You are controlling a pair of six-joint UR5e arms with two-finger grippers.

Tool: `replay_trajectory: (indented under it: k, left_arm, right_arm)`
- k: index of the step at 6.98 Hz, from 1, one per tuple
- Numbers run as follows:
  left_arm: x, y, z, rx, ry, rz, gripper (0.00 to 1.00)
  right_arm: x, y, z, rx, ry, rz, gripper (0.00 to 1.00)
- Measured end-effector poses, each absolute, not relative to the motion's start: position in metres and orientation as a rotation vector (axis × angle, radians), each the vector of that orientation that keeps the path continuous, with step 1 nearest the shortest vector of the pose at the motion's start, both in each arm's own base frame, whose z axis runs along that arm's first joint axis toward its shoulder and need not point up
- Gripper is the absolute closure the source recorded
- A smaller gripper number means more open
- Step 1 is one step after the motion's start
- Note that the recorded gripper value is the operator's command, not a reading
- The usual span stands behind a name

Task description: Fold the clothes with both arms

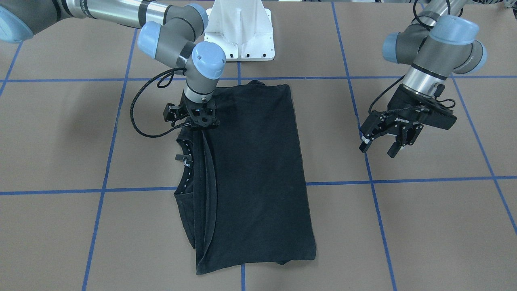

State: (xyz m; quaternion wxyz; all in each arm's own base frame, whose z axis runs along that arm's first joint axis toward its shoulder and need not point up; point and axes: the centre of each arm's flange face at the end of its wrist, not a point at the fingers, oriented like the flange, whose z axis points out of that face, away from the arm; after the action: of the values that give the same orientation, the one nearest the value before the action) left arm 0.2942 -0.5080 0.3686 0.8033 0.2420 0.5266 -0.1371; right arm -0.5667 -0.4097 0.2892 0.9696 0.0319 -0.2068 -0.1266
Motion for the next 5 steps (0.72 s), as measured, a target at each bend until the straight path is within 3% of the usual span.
replay_trajectory:
  k: [2, 5]
  left_arm:
    - [0.293, -0.507, 0.366, 0.521, 1.132, -0.294, 0.00]
    - [0.292, -0.506, 0.363, 0.524, 1.136, -0.293, 0.00]
  right_arm:
    - [-0.539, -0.422, 0.309, 0.061, -0.405, -0.265, 0.00]
    - [-0.512, -0.442, 0.273, 0.057, -0.474, -0.251, 0.00]
